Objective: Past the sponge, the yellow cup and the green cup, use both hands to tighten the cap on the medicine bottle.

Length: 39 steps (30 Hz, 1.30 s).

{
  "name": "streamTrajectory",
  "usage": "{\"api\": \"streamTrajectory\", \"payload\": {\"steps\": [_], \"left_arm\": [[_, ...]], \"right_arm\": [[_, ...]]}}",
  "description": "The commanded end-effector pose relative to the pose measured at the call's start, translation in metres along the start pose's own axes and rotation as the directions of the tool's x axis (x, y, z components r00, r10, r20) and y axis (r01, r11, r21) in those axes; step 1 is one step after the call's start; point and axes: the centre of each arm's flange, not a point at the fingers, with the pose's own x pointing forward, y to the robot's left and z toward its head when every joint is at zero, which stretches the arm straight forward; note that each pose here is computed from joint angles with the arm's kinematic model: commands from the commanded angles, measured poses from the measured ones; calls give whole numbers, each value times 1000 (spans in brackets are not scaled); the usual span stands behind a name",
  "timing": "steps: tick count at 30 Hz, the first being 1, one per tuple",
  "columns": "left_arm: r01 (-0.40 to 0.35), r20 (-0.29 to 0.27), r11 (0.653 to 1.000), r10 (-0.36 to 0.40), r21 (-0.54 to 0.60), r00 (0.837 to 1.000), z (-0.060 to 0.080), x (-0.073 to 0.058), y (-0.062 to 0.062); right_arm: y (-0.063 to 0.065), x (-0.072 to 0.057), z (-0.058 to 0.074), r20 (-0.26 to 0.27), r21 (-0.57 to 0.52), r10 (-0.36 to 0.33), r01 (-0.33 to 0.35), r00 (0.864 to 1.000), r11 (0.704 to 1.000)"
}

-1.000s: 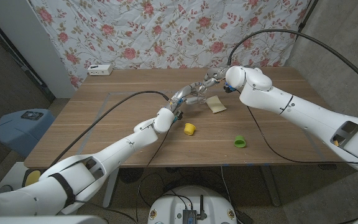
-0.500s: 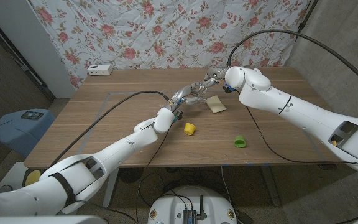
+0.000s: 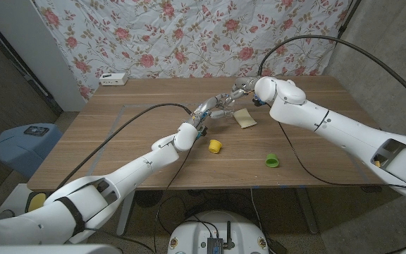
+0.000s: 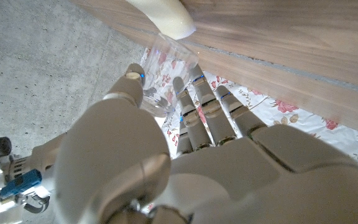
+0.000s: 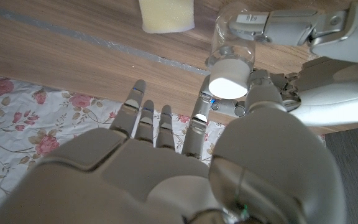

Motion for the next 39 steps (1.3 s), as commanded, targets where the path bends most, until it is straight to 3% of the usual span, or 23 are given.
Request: {"api": "streamTrajectory", "payload": {"steps": [1, 35, 39], "left_arm": [[1, 3, 1000, -1, -2, 1000, 0, 0, 1], [-4, 6, 1000, 4, -8, 1000, 0, -3, 0], [-3, 3, 1000, 3, -11, 1000, -2, -1, 0]], "right_arm": [[3, -2, 2, -27, -4, -25, 25, 999, 1000], [11, -5, 10, -119, -15, -63, 62, 991, 998], [10, -6, 9, -110, -5, -62, 62, 992, 998]]}}
